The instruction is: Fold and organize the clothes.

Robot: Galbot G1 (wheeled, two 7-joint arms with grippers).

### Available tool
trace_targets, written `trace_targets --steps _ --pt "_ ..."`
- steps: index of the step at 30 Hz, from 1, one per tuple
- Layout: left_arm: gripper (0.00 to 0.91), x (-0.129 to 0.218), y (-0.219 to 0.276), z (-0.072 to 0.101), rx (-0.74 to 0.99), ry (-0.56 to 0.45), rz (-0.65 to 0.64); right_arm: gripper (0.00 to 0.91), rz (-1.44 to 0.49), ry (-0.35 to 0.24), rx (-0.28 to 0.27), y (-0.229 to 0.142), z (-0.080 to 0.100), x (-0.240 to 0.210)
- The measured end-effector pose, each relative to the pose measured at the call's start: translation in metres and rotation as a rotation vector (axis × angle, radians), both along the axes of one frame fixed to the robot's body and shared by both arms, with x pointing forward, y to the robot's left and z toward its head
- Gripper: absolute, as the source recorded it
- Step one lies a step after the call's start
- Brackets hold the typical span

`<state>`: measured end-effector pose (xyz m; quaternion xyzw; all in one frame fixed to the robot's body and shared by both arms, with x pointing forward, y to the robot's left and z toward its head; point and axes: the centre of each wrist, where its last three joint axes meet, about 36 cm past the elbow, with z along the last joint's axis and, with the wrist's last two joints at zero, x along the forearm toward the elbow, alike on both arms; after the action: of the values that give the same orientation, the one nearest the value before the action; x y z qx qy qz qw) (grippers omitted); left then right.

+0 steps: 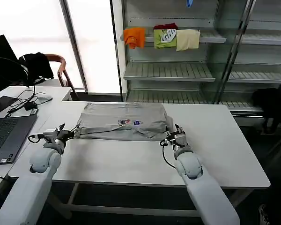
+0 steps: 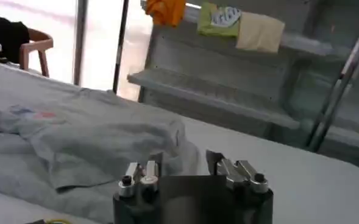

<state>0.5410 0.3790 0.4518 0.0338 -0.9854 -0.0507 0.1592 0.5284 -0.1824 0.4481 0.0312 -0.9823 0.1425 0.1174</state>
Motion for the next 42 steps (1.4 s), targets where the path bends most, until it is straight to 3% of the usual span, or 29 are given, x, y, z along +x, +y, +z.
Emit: trace_targets --steps 8,17,24,27,30,34,36,37,39,40,41,42 --pt "0.907 -0.012 -0.003 0.003 -0.031 0.012 -0.027 0.907 0.042 -0.063 0.031 -0.019 -0.001 -0.023" --pt "0.907 -0.012 0.0 -0.005 -0.095 0.036 -0.043 0.907 0.074 -0.026 0.115 -0.021 -0.025 -0.041" --pt "0.907 -0.005 0.01 -0.014 -0.123 0.053 -0.027 0.907 0.097 -0.008 0.147 -0.015 -0.038 -0.04" --pt "0.907 -0.002 0.015 -0.019 -0.132 0.061 -0.018 0.856 0.108 -0.004 0.155 -0.011 -0.041 -0.036" --pt "0.907 0.001 0.018 -0.024 -0.143 0.069 -0.011 0.725 0.122 0.001 0.158 -0.006 -0.044 -0.031" --pt "0.907 0.005 0.021 -0.031 -0.159 0.08 -0.001 0.685 0.139 0.014 0.154 0.002 -0.049 -0.025" --pt "0.806 0.005 0.022 -0.034 -0.165 0.088 0.0 0.675 0.143 0.019 0.153 0.005 -0.05 -0.022" --pt "0.574 0.005 0.022 -0.036 -0.169 0.091 0.0 0.655 0.145 0.023 0.155 0.006 -0.051 -0.02" --pt "0.343 0.005 0.021 -0.039 -0.174 0.096 -0.002 0.584 0.149 0.029 0.155 0.008 -0.052 -0.017" --pt "0.141 0.005 0.02 -0.041 -0.177 0.098 -0.004 0.393 0.149 0.034 0.155 0.008 -0.053 -0.015" --pt "0.06 0.005 0.019 -0.043 -0.179 0.101 -0.006 0.282 0.151 0.039 0.155 0.008 -0.054 -0.014" --pt "0.02 0.005 0.019 -0.044 -0.181 0.102 -0.006 0.081 0.154 0.044 0.155 0.009 -0.056 -0.013"
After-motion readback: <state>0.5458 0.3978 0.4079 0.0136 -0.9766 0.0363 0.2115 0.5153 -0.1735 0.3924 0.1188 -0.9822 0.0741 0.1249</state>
